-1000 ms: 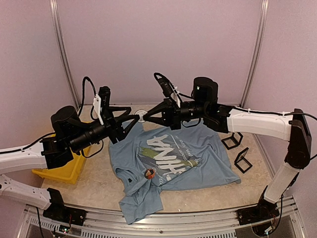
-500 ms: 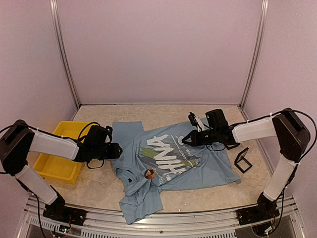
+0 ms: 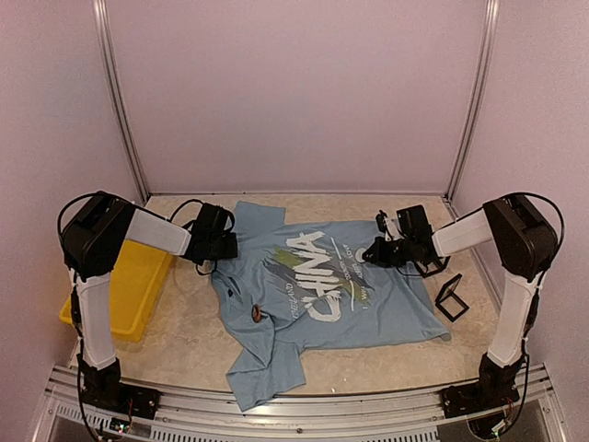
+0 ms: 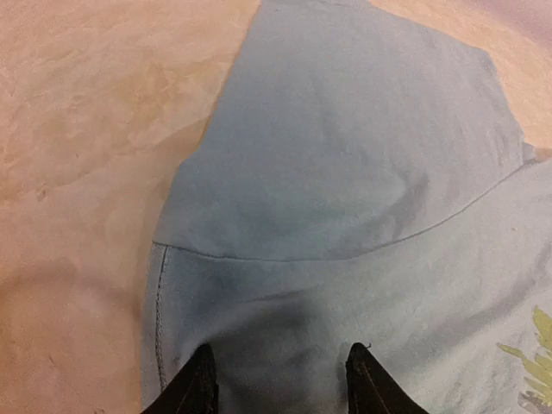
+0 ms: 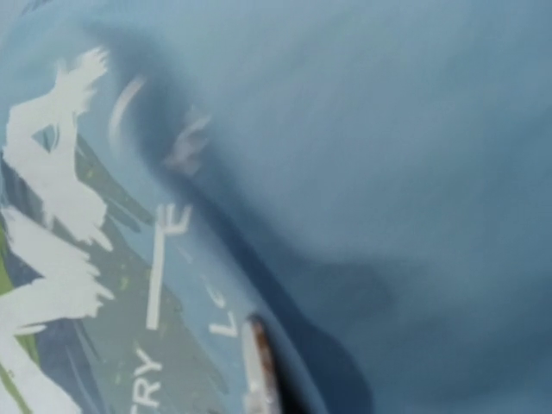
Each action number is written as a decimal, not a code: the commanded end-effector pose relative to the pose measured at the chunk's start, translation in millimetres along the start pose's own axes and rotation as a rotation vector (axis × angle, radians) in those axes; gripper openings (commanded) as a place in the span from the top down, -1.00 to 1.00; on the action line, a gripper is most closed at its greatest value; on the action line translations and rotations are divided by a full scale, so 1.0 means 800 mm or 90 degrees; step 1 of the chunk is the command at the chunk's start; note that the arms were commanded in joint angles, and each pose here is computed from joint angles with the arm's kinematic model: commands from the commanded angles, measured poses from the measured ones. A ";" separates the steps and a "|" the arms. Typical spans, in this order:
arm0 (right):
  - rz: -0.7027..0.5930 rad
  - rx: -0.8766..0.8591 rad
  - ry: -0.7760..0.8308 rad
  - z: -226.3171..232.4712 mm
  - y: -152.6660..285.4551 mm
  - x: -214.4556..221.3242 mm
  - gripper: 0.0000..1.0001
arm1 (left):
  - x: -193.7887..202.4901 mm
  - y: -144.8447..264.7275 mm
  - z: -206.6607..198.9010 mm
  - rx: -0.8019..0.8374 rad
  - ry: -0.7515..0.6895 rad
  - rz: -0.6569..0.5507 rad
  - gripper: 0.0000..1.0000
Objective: Pin the brooch onto the clothing
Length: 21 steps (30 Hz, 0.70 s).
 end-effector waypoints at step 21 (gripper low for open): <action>0.047 -0.110 0.327 0.186 0.037 0.057 1.00 | 0.073 0.189 -0.100 0.116 -0.262 0.045 0.08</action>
Point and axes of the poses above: each gripper's point midway between its finger pads, its own y axis back along the fingers, its own z axis along the line the jaws close on, x = y × z, the point moved 4 cm from there along y, back along the fingers, and after that the axes turned 10 degrees about -y, right-handed, at the moved point
